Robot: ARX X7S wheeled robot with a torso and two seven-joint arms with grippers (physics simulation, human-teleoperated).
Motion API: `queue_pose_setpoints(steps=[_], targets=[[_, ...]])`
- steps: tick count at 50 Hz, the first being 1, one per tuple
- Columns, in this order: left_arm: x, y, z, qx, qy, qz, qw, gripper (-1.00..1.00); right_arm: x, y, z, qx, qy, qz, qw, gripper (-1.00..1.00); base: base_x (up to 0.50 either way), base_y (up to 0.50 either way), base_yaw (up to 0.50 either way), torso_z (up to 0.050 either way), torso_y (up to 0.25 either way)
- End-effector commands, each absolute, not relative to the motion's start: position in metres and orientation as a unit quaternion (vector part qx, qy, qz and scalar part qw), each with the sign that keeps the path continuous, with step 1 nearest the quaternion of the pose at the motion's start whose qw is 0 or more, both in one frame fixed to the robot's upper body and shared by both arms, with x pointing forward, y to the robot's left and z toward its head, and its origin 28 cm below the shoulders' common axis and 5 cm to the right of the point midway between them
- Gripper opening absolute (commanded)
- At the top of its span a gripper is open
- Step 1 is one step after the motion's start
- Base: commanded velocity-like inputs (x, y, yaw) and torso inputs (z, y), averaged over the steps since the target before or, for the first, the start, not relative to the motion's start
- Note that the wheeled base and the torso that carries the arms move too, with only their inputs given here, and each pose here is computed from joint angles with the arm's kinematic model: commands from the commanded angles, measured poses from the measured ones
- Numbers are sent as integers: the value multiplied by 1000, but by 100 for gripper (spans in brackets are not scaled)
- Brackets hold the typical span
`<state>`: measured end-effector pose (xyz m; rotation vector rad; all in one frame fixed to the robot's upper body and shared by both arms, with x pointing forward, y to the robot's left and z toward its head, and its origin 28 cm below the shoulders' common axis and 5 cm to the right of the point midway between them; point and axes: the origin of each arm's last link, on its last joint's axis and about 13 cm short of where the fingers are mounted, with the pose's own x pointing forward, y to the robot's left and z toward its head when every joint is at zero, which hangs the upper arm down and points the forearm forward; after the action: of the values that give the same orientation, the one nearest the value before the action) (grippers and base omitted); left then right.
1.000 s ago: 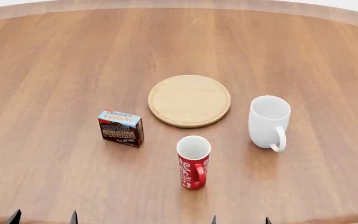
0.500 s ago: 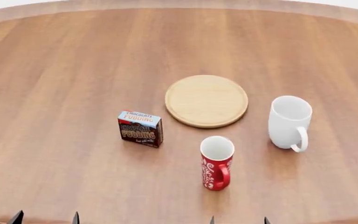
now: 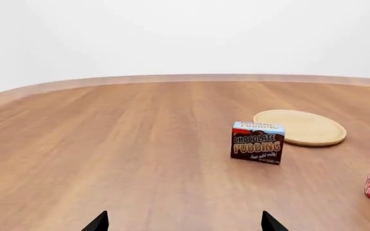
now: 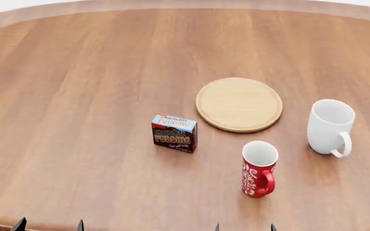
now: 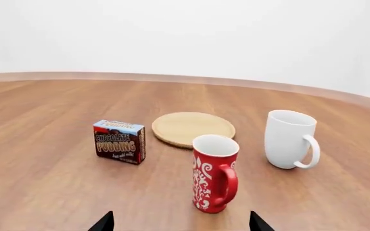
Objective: Put the chocolate pudding to the left of the plate.
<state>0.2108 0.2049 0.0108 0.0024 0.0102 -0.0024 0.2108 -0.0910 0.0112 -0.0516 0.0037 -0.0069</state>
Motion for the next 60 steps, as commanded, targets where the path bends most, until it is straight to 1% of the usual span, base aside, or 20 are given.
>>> queue_pose_setpoints(steps=[1,45,51,60], targets=[[210,204,10,3,7,-5,1000,100,211,-91,11,-27,3,-1,1000,100,0,223,0,0,0],[209,203,10,2,7,-10,1000,100,212,-90,9,-26,4,2,1000,100,0,223,0,0,0],[209,203,11,4,5,-8,1000,100,211,-91,11,-21,-4,-8,1000,100,0,40,0,0,0],[199,203,25,34,-40,10,999,100,200,-91,26,-16,-35,-5,999,100,0,0,0,0,0]])
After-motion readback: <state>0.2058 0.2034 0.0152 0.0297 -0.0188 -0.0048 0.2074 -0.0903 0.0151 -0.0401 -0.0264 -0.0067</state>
